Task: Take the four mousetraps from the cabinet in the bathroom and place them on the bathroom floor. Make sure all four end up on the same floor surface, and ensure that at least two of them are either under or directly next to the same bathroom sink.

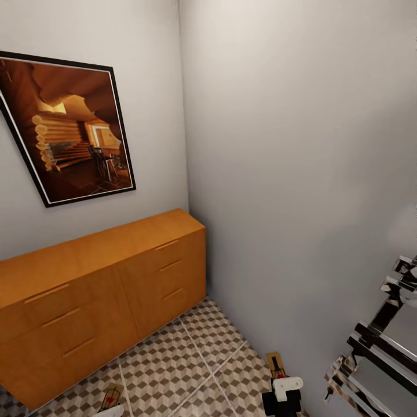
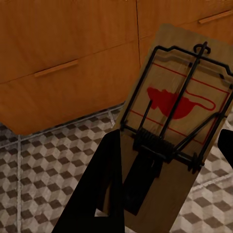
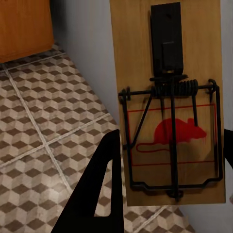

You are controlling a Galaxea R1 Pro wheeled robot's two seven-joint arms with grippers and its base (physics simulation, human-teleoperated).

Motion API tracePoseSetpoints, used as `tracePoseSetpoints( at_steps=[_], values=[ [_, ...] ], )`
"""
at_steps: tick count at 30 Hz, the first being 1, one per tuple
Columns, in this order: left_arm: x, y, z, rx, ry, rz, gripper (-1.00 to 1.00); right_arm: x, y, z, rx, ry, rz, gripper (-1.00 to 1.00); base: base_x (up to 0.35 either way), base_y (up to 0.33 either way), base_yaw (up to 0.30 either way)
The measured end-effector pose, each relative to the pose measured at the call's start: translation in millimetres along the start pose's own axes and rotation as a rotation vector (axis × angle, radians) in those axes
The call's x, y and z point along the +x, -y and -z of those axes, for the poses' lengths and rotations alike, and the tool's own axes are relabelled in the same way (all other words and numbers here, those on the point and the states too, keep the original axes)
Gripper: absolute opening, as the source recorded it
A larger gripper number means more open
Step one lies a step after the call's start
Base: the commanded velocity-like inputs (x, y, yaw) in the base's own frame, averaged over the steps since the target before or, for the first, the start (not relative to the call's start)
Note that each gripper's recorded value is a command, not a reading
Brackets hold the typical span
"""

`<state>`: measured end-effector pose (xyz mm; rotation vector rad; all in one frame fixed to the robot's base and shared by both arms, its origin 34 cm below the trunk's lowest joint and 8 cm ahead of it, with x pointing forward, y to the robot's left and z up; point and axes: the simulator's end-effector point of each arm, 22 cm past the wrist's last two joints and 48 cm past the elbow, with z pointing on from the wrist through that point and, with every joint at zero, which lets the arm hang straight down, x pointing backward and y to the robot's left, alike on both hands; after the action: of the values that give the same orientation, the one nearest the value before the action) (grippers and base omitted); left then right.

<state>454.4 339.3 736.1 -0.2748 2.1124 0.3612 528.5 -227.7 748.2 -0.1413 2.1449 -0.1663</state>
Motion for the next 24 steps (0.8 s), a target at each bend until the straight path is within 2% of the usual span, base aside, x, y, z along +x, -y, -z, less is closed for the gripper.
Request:
tracePoseSetpoints(
  at_steps=[6, 24],
  values=[
    [-0.5, -0.4, -0.2, 0.001, 0.001, 0.0, -1.0, -1.1, 0.8, -0.2, 0.001, 0.003, 0.0, -1.0, 0.0, 0.0, 0.074],
    [-0.6, 1.0, 0.0, 0.004, 0.002, 0.0, -1.0, -1.7, -1.3, 0.1, 0.002, 0.004, -0.003, -1.0, 0.0, 0.0, 0.28]
  ],
)
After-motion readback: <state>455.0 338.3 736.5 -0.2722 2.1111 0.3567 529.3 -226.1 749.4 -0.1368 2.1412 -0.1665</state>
